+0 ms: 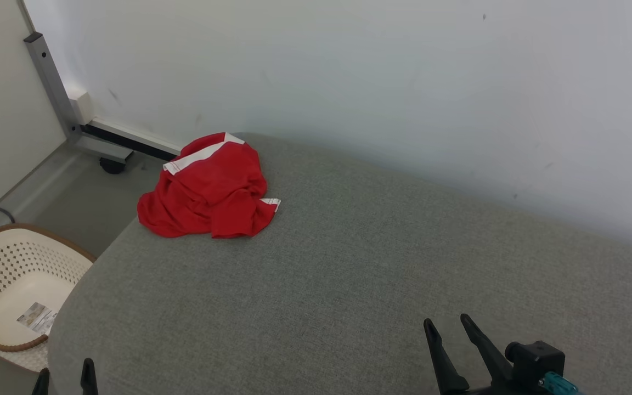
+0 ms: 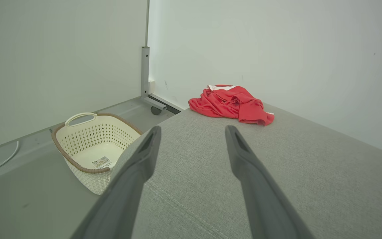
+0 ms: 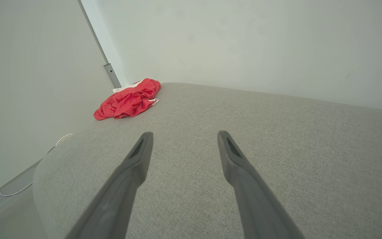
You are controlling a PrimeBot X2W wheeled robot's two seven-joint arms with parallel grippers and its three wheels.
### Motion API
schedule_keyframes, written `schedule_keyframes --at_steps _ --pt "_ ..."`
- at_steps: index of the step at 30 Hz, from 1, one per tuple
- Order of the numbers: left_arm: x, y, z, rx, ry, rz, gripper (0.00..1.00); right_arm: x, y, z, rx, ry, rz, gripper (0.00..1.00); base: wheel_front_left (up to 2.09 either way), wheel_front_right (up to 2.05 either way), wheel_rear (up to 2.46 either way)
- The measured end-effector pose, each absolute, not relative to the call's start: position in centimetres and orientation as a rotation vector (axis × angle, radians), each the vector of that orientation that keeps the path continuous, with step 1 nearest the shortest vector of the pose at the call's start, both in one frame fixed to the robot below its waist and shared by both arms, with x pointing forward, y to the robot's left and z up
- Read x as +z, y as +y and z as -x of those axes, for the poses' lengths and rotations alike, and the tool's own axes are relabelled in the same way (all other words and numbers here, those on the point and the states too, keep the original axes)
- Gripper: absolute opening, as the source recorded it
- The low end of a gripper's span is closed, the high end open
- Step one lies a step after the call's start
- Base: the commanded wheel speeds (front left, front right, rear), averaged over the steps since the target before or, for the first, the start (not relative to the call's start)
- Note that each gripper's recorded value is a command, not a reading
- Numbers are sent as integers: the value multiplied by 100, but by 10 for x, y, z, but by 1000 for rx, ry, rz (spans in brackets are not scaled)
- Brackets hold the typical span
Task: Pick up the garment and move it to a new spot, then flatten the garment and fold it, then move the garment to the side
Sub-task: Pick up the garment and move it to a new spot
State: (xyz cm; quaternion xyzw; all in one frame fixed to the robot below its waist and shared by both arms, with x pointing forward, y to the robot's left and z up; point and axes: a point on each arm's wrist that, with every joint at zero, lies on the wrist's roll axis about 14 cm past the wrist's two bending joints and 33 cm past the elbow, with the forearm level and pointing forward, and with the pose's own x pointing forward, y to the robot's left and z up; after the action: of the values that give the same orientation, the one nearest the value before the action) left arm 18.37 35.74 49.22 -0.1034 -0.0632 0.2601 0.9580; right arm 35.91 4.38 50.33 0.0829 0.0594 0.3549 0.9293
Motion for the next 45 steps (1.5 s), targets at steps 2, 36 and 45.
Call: schedule_keyframes --at_steps 2,36,45 --pt "488 358 -180 543 -116 214 100 501 49 -359 741 131 -171 100 0 0 0" --pt "521 359 -413 369 253 216 100 536 19 -374 735 79 -22 100 0 0 0" --pt "465 340 -481 357 434 164 100 518 -33 -412 595 97 -1 100 0 0 0"
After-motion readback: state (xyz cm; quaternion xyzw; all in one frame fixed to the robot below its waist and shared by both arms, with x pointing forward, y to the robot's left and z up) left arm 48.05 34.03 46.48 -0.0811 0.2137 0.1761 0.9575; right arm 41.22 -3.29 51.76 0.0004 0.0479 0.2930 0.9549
